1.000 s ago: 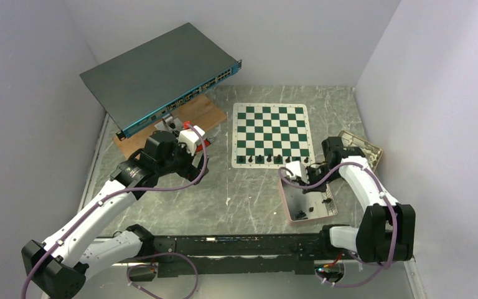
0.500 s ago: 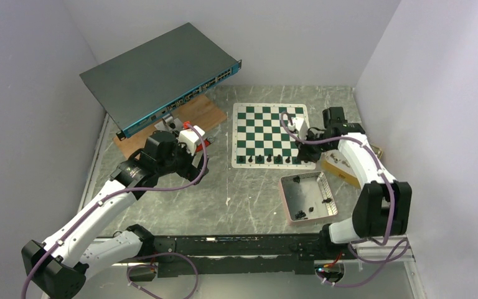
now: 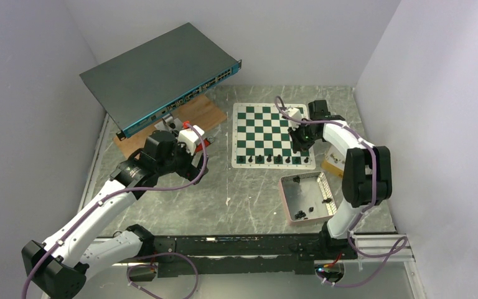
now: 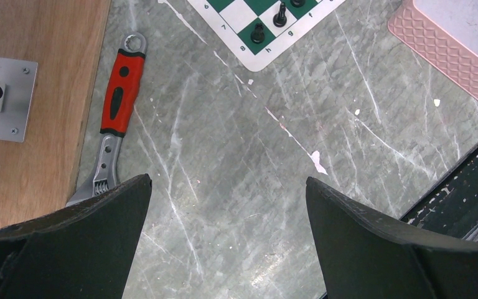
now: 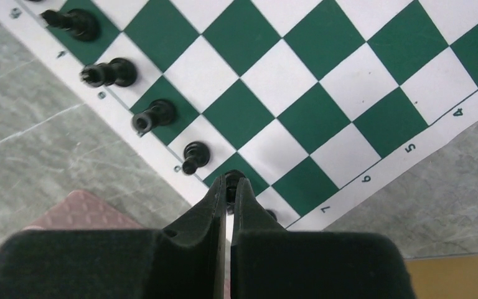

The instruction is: Set up the chess pieces on the board

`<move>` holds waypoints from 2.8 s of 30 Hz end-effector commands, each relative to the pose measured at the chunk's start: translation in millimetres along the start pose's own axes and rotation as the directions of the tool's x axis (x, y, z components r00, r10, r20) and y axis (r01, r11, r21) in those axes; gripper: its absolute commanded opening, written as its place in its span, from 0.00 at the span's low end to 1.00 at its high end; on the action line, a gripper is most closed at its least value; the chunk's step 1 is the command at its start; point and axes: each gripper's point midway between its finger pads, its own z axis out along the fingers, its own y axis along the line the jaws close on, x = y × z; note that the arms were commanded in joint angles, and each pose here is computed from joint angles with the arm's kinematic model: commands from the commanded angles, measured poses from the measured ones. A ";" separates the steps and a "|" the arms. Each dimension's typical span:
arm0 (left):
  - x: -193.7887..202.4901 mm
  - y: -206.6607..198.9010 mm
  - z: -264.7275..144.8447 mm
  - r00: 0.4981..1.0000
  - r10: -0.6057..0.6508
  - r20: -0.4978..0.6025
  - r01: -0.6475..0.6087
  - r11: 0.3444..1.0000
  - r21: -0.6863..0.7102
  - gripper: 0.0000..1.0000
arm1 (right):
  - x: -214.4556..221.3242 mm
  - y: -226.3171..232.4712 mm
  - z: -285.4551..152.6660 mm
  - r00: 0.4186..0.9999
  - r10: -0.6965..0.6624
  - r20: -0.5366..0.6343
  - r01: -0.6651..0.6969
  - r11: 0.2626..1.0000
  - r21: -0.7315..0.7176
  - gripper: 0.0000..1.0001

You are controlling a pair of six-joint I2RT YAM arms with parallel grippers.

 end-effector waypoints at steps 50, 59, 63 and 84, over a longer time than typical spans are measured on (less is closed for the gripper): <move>-3.7 1.3 0.1 1.000 -0.005 0.022 0.005 1.000 0.004 1.00 | -4.2 -37.0 33.7 0.997 0.070 -0.029 -0.066 0.990 0.125 0.05; -3.3 2.7 -1.6 1.000 -0.006 0.028 0.007 1.000 -0.005 1.00 | -4.1 -40.1 32.8 0.997 0.073 -0.021 -0.069 0.987 0.145 0.06; -3.2 2.8 -1.3 1.000 -0.007 0.027 0.007 1.000 -0.004 1.00 | -3.4 -38.3 32.9 0.997 0.075 -0.021 -0.072 0.988 0.136 0.06; -4.0 3.8 -1.9 1.000 -0.010 0.030 0.010 1.000 -0.006 1.00 | 4.1 -26.8 37.2 0.995 0.084 -0.052 -0.080 0.994 0.074 0.06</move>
